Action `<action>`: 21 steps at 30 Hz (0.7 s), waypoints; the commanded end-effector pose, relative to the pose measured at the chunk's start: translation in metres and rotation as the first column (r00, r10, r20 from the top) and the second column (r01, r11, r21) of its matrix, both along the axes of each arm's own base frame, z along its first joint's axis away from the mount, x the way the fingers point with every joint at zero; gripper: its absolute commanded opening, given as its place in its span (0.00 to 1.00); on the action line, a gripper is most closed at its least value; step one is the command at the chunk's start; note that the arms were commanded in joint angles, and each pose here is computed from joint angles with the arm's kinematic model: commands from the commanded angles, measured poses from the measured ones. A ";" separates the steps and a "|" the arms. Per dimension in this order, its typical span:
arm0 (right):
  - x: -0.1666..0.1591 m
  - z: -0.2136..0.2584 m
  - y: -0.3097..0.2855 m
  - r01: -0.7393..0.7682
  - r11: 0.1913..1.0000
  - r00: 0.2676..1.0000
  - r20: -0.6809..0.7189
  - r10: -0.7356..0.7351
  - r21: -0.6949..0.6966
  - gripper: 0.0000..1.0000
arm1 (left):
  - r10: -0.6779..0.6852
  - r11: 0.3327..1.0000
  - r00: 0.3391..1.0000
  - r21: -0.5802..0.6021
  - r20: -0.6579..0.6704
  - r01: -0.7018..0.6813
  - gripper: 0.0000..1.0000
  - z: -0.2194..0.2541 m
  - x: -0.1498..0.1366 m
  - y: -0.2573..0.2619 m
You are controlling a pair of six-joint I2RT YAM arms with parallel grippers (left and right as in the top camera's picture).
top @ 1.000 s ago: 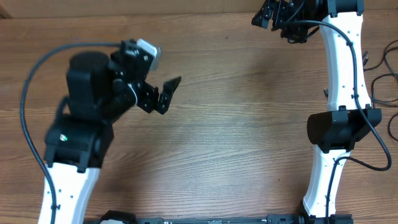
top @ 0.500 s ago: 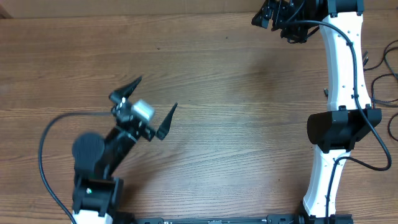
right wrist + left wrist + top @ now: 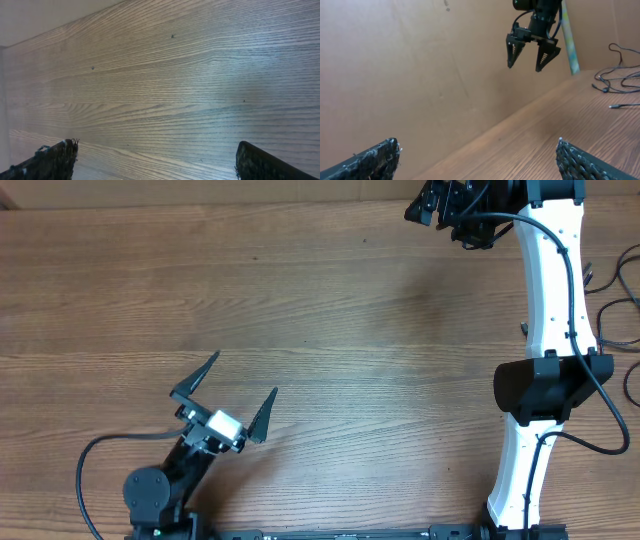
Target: Untangle cables
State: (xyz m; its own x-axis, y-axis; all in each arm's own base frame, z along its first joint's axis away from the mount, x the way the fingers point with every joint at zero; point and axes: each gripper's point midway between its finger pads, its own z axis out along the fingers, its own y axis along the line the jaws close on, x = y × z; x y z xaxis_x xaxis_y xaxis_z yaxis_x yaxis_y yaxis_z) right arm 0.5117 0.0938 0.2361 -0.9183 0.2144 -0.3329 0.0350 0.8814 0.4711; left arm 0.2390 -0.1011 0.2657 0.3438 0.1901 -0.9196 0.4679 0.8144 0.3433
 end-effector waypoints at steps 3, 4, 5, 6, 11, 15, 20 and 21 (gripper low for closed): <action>0.000 0.000 0.002 -0.003 1.000 1.000 0.000 0.003 0.004 1.00 | 0.013 1.000 0.999 0.015 0.045 -0.013 1.00 -0.017 -0.012 0.004; 0.000 0.000 0.002 -0.004 1.000 1.000 0.000 0.004 0.004 1.00 | 0.016 1.000 0.999 0.014 0.050 -0.016 1.00 -0.020 -0.013 0.004; 0.000 0.000 0.002 -0.004 1.000 1.000 0.000 0.004 0.004 1.00 | 0.018 1.000 0.998 0.014 0.055 -0.019 0.99 -0.023 -0.014 0.005; 0.000 0.000 0.002 -0.004 1.000 1.000 0.000 0.004 0.004 1.00 | 0.026 1.000 0.998 0.012 0.059 -0.027 0.99 -0.025 -0.015 0.006; 0.000 0.000 0.002 -0.003 1.000 1.000 0.000 0.003 0.004 1.00 | 0.067 0.998 0.997 0.006 0.035 -0.067 1.00 -0.034 -0.014 0.013; 0.000 0.000 0.002 -0.004 1.000 1.000 0.000 0.004 0.004 1.00 | 0.126 0.991 0.992 -0.049 -0.028 -0.128 0.99 -0.040 -0.010 0.025; 0.000 0.000 0.002 -0.004 1.000 1.000 0.000 0.004 0.004 1.00 | 0.270 0.938 0.946 -0.172 -0.181 -0.301 1.00 -0.058 0.000 0.055; 0.000 0.000 0.002 -0.004 1.000 1.000 0.000 0.004 0.004 1.00 | 0.295 0.921 0.930 -0.193 -0.219 -0.338 1.00 -0.064 0.002 0.062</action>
